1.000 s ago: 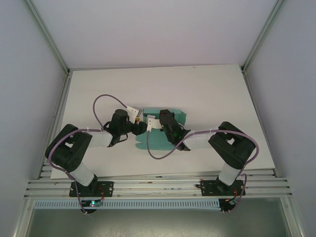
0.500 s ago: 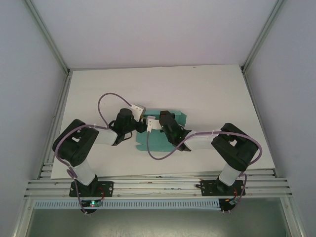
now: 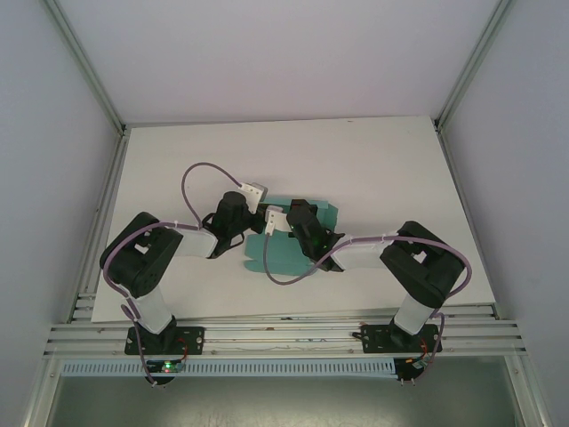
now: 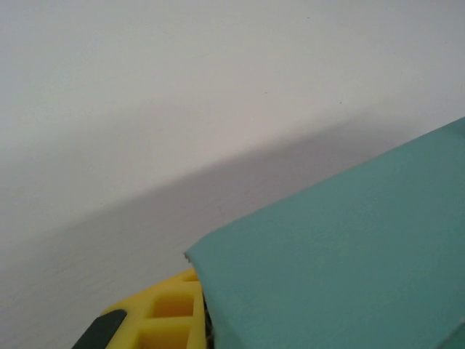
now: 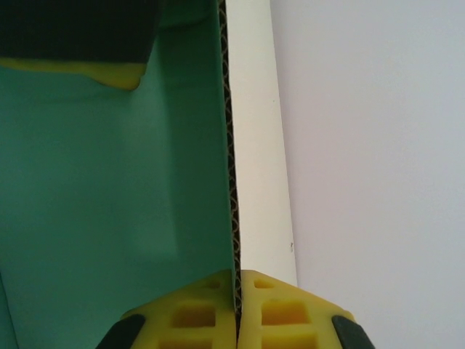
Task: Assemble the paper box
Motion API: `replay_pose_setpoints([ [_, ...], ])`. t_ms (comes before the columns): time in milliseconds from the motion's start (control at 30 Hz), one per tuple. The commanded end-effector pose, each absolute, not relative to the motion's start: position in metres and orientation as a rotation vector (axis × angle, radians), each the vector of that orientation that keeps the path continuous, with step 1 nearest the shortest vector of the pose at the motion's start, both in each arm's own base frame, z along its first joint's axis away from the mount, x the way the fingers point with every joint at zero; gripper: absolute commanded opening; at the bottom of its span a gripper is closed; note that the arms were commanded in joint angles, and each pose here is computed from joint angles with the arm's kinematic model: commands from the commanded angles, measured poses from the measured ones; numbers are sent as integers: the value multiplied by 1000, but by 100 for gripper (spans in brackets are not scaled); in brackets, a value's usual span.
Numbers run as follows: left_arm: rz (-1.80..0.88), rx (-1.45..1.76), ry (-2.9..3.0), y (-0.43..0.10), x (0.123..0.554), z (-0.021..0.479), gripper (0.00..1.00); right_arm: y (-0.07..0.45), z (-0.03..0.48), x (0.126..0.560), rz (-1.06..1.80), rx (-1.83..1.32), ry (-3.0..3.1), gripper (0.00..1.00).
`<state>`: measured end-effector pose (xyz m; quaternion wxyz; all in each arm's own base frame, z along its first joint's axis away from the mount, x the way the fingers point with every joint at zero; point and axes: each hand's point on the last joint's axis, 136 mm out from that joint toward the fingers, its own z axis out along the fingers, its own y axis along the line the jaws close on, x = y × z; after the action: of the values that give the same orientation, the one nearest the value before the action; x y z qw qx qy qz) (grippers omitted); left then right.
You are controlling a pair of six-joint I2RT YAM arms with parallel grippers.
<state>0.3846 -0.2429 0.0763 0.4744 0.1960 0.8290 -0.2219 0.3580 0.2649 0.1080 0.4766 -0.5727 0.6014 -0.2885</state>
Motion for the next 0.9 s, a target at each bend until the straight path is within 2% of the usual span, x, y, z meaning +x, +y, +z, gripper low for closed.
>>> replay_pose_setpoints([
  [0,-364,405,2043,-220,399,65,0,264,93,353,-668,-1392,1540,12],
  [67,-361,428,2036,-223,397,65,0,262,99,354,-682,-1374,1536,25],
  [133,-366,449,2028,-224,396,66,0,257,108,357,-701,-1353,1534,33],
  [300,-376,514,2015,-228,389,66,0,238,119,363,-737,-1352,1532,32],
  [400,-398,561,2010,-232,385,66,0,233,123,369,-712,-1347,1534,17],
  [500,-424,585,2000,-237,382,68,0,229,120,375,-718,-1357,1542,6],
  [567,-448,605,1995,-240,380,69,0,227,116,378,-727,-1369,1544,0],
  [633,-462,617,1998,-243,379,69,0,228,113,377,-719,-1384,1543,0],
  [733,-471,601,2006,-244,381,72,13,230,110,373,-676,-1384,1560,0],
  [800,-493,589,2002,-245,379,78,41,229,111,372,-667,-1366,1586,0],
  [867,-482,556,2008,-240,380,83,54,227,110,371,-678,-1351,1597,0],
])
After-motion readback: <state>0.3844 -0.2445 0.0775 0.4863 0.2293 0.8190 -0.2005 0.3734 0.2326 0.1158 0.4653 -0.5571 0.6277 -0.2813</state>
